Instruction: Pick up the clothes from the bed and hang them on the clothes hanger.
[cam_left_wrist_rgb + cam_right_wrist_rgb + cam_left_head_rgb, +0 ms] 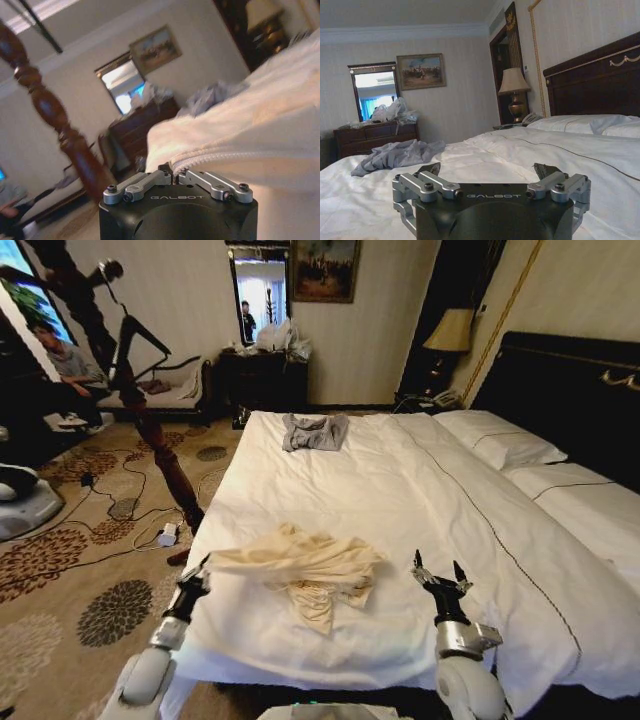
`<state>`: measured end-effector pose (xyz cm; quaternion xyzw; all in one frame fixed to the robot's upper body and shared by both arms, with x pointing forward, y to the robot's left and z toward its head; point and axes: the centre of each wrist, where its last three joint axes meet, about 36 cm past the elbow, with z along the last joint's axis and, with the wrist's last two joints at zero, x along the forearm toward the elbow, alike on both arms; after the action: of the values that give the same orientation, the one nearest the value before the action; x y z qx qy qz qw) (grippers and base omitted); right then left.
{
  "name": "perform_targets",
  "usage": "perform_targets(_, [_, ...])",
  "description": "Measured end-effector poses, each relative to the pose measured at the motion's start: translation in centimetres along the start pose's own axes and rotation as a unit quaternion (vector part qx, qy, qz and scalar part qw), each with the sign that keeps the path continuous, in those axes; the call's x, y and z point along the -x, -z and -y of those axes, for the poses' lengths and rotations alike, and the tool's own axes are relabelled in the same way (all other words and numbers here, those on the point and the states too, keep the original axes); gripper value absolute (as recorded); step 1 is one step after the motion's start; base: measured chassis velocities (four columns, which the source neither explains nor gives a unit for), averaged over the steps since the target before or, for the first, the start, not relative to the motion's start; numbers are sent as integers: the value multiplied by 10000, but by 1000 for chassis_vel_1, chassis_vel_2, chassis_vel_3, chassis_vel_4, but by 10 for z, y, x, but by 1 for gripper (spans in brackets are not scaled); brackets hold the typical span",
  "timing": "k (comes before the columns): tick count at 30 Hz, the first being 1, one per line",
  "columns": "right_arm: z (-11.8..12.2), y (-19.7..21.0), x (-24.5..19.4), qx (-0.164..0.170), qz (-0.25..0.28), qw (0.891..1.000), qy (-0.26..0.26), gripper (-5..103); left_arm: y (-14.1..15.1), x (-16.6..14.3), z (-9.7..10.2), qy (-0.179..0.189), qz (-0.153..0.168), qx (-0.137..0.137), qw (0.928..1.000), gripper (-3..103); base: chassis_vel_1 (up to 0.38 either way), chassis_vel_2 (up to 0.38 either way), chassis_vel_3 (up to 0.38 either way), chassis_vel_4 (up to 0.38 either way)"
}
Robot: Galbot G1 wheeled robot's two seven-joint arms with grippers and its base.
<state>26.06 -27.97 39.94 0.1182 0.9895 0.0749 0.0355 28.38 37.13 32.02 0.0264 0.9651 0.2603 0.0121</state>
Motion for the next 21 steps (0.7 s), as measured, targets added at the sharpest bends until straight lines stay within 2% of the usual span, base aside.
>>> perform_targets(4, [3, 1, -2, -18, 26, 10000, -17, 100, -2, -8, 8, 122, -132, -58, 9998, 2, 0, 0, 0, 0])
perform_targets(5, [4, 1, -3, -20, 35, 10000, -21, 100, 2, -10, 10, 154, -161, -89, 9997, -1, 0, 0, 0, 0])
perform_targets(7, [6, 3, -5, -26, 64, 10000, -28, 100, 9, -16, 9, 174, -305, -64, 9994, 7, 0, 0, 0, 0])
perform_targets(8, [6, 4, -6, -28, 81, 10000, -33, 100, 11, -20, 7, 195, -462, 44, 9987, 7, 0, 0, 0, 0])
perform_targets(9, [6, 4, -6, -28, 81, 10000, -33, 100, 11, -20, 7, 195, -462, 44, 9987, 7, 0, 0, 0, 0])
perform_targets(10, [8, 5, -6, -29, 113, 9999, -52, 100, 13, -26, 0, 268, -745, 347, 9963, 18, 0, 0, 0, 0])
perform_targets(11, [9, 6, -6, -24, 132, 9999, -72, 100, 11, -30, -5, 330, -909, 616, 9934, 23, 0, 0, 0, 0])
perform_targets(12, [9, 6, -6, -24, 132, 9999, -72, 100, 11, -30, -5, 330, -909, 616, 9934, 23, 0, 0, 0, 0])
perform_targets(13, [10, 6, -7, -23, 148, 9998, -95, 100, 10, -33, -11, 379, -999, 868, 9905, 23, 0, 0, 0, 0])
perform_targets(14, [12, 6, -7, -21, 170, 9998, -125, 100, 7, -37, -19, 405, -1036, 1177, 9868, 28, 0, 0, 0, 0])
perform_targets(15, [12, 6, -8, -20, 175, 9998, -134, 100, 6, -39, -22, 390, -1029, 1294, 9855, 34, 0, 0, 0, 0])
perform_targets(16, [12, 6, -8, -20, 175, 9998, -134, 100, 6, -39, -22, 390, -1029, 1294, 9855, 34, 0, 0, 0, 0])
perform_targets(17, [12, 6, -9, -16, 178, 9997, -145, 100, 7, -44, -23, 324, -980, 1376, 9851, 39, 0, 0, 0, 0])
perform_targets(19, [12, 5, -10, -21, 184, 9997, -151, 100, 12, -54, -21, 10, -769, 1406, 9871, 50, 0, 0, 0, 0])
perform_targets(20, [12, 5, -10, -21, 184, 9997, -151, 100, 12, -54, -21, 10, -769, 1406, 9871, 50, 0, 0, 0, 0])
perform_targets(21, [12, 5, -10, -22, 188, 9997, -151, 100, 14, -59, -19, -203, -676, 1434, 9871, 56, 0, 0, 0, 0])
